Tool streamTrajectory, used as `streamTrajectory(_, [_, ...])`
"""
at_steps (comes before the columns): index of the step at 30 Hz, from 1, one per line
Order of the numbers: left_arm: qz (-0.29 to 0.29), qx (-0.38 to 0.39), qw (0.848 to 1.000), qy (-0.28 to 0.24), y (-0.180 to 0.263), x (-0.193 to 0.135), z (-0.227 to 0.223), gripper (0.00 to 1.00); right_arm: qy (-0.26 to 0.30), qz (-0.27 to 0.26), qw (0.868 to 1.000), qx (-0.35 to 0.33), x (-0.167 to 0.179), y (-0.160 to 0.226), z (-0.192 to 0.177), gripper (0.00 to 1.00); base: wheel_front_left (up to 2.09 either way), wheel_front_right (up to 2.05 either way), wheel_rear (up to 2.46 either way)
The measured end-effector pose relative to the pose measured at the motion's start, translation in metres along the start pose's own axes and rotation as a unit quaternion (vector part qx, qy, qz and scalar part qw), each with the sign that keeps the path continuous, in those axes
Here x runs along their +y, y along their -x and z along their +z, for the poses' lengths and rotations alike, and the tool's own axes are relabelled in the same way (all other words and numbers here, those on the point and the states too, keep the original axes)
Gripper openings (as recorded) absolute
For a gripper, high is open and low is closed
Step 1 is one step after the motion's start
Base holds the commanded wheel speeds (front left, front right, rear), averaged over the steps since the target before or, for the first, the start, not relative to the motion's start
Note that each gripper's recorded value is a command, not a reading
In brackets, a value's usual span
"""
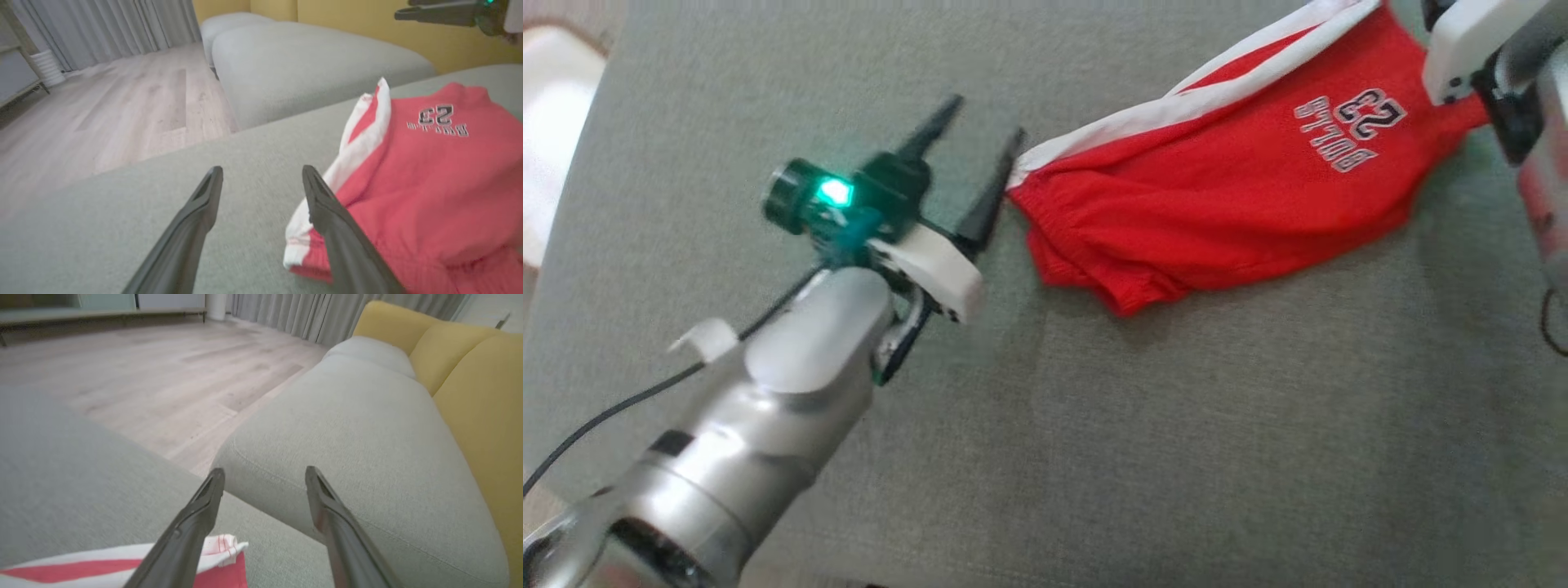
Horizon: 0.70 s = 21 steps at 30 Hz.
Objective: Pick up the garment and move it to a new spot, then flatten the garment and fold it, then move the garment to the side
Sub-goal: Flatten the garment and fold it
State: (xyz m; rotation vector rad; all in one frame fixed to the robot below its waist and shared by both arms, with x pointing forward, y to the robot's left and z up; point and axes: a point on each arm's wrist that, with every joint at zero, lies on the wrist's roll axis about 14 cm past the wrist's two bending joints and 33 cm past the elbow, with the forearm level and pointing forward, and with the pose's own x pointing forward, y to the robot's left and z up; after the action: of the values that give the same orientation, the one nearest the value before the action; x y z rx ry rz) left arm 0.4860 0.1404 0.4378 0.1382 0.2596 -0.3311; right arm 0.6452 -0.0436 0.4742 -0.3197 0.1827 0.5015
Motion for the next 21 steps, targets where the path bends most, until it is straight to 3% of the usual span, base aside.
streamTrajectory(3, [0.038, -0.052, 0.998, 0.019, 0.006, 0.015, 0.031, 1.00, -0.024, -0.010, 0.999, -0.043, -0.002, 0.017, 0.019, 1.00, 0.00, 0.00, 0.00])
streamTrajectory(7, [0.077, -0.112, 0.990, 0.049, 0.026, 0.023, 0.060, 1.00, -0.060, -0.026, 0.996, -0.063, -0.004, 0.050, 0.017, 1.00, 0.00, 0.00, 0.00])
streamTrajectory(16, [0.097, -0.141, 0.980, 0.097, 0.074, 0.002, 0.053, 1.00, -0.133, -0.082, 0.984, -0.087, -0.009, 0.135, 0.001, 1.00, 0.00, 0.00, 0.00])
streamTrajectory(21, [0.096, -0.147, 0.978, 0.109, 0.094, -0.016, 0.046, 1.00, -0.187, -0.120, 0.972, -0.080, 0.001, 0.184, -0.029, 1.00, 0.00, 0.00, 0.00])
